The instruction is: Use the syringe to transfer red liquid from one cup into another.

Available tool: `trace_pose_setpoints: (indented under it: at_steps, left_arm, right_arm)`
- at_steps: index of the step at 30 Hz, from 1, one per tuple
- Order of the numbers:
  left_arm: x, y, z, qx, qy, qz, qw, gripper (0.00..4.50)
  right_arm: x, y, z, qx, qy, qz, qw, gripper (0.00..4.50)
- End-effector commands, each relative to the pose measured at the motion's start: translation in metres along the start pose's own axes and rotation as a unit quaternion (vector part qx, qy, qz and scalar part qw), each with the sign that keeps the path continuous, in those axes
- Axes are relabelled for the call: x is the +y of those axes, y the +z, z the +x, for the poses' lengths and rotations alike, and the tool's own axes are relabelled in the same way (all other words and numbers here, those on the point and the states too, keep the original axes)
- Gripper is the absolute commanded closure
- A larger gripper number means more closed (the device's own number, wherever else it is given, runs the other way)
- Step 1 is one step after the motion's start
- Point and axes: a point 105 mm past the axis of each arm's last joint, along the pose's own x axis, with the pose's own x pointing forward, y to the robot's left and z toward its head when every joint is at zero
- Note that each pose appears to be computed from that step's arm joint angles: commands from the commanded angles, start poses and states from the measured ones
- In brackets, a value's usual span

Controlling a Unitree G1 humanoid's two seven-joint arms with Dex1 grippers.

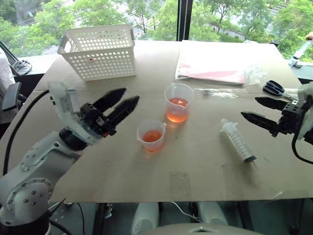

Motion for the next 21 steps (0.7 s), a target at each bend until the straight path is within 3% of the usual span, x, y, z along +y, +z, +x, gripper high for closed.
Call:
trace_pose_setpoints:
  at_steps: [1,6,10,21]
  left_arm:
    - [0.021,-0.003,-0.021,0.025,0.036,0.037,0.998,1.61]
    - [0.046,-0.027,-0.064,0.086,0.092,0.038,0.991,1.61]
    - [0.046,-0.042,-0.079,0.112,0.096,0.036,0.988,1.61]
    - [0.049,-0.036,-0.050,0.059,0.106,0.033,0.992,1.61]
  right_arm:
    - [0.005,-0.005,-0.024,0.000,-0.002,-0.056,0.998,0.07]
    - [0.005,-0.046,-0.069,0.044,-0.042,-0.024,0.998,0.07]
    - [0.007,-0.062,-0.085,0.060,-0.056,-0.005,0.997,0.07]
    - [0.009,-0.063,-0.065,0.064,-0.077,0.019,0.995,0.07]
